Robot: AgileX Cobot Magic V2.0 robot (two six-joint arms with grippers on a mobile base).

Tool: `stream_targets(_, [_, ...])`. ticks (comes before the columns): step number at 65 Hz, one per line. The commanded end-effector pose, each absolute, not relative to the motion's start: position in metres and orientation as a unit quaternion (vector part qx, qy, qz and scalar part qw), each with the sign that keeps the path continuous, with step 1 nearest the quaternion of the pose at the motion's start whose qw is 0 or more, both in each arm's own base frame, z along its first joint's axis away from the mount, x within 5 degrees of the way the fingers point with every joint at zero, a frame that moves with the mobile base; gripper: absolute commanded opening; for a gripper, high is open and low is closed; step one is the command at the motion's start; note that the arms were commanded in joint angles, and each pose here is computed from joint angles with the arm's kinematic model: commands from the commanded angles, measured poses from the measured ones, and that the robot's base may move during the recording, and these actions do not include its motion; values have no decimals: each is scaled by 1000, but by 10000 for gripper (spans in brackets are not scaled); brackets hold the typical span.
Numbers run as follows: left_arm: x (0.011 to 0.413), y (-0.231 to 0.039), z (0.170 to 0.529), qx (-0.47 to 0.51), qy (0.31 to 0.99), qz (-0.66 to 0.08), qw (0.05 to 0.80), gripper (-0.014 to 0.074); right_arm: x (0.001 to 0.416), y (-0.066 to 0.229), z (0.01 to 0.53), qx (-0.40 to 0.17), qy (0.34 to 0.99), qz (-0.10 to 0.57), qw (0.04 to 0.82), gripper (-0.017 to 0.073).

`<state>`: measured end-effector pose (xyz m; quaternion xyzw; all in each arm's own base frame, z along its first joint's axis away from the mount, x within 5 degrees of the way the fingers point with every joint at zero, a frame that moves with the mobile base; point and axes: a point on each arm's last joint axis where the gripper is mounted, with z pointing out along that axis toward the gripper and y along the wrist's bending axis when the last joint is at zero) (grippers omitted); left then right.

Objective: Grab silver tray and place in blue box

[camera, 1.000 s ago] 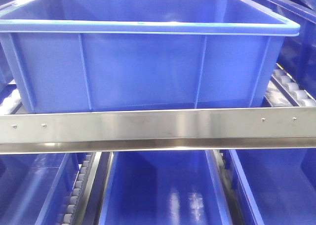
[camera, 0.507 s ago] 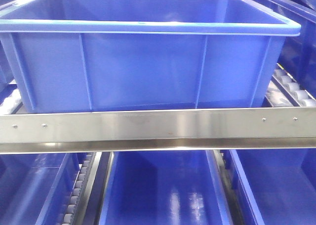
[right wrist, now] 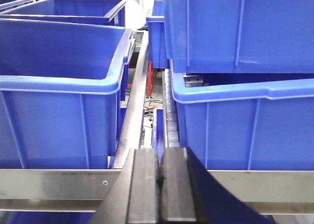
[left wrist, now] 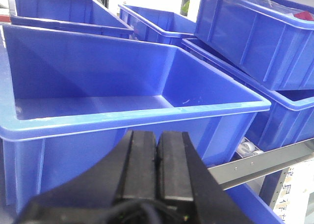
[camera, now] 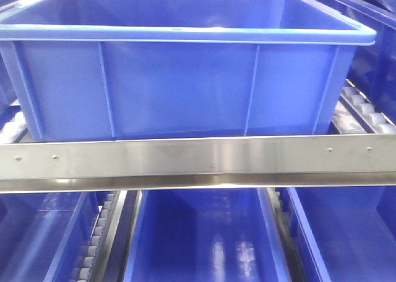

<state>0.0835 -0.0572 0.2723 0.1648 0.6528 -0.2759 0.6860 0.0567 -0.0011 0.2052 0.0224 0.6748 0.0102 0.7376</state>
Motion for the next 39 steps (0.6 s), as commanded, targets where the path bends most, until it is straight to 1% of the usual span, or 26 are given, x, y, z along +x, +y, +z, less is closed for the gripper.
stream_targets(1, [81,-60,286,170,625,-302,700,-98,54,-1,215,15,630,6,777,49])
stream_targets(10, [82,-59,284,164,632,-296,697,-98,54,-1,215,15,630,6,777,49])
stream_targets(16, [85,-55,283,122,646,-304,690,-98,54,-1,215,15,630,6,777,49])
stream_targets(20, [87,-52,283,106,651,-296,691,-98,54,-1,215,15,630,6,777,49])
stream_targets(25, [88,-48,286,111,639,-256,717,-98,54,-1,215,15,630,6,777,49])
stream_targets(28, [85,-43,290,131,617,-207,748,-98,54,-1,215,15,630,6,777,49])
stream_targets(30, [83,-40,292,125,609,-194,759,-98,54,-1,215,15,630,6,777,49])
stream_targets(33, [78,-35,295,135,592,-154,780,-98,54,-1,215,15,630,6,777,49])
stream_targets(39, [70,-25,294,126,595,-106,787,-98,54,-1,215,15,630,6,777,49])
